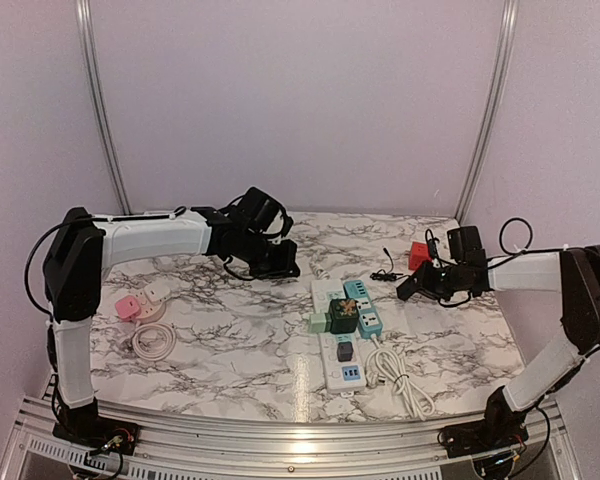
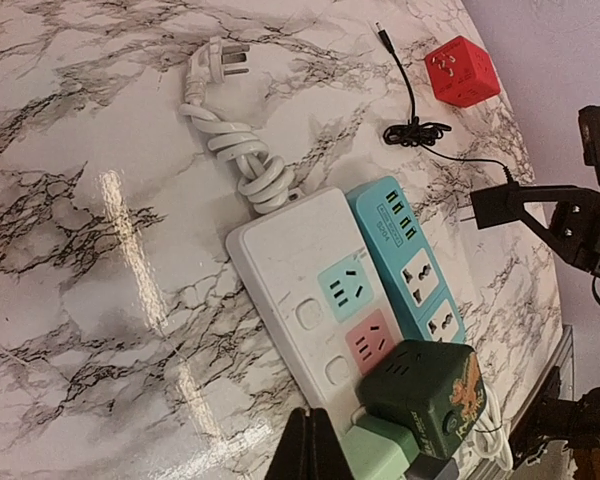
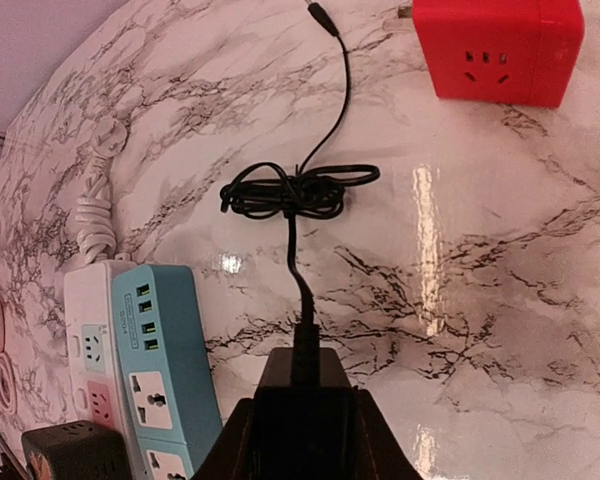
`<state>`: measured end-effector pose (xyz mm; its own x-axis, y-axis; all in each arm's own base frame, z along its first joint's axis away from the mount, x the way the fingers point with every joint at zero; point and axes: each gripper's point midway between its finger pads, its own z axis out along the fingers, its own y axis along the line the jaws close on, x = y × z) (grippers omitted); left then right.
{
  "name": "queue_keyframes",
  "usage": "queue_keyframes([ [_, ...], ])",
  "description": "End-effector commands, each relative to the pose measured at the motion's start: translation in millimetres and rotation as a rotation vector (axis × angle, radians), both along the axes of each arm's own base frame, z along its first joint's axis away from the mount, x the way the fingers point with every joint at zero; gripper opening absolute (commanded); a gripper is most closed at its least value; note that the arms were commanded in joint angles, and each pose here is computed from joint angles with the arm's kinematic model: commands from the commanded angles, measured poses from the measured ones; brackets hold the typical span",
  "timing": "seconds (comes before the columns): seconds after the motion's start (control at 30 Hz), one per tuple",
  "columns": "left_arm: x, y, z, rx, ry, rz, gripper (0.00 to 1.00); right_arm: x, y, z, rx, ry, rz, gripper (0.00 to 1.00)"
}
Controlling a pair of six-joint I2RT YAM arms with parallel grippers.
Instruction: Pull the plug off the socket
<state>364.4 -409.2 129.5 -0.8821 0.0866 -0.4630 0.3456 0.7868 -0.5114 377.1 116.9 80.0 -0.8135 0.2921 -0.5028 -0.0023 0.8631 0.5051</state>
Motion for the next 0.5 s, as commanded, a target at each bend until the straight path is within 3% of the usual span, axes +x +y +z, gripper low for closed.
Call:
queue_keyframes([
  [0.0,-15.8,2.1,12.6,-0.001,-0.003,-0.034,0.00,3.9,3.0,10.9,0.026,-0.053,0.020,0.01],
  [0.47,-28.8,-3.0,22.7,-0.008,-0.018,-0.056,0.00,-5.8,-0.6,-6.5,0.023,-0.021,0.012,0.09],
])
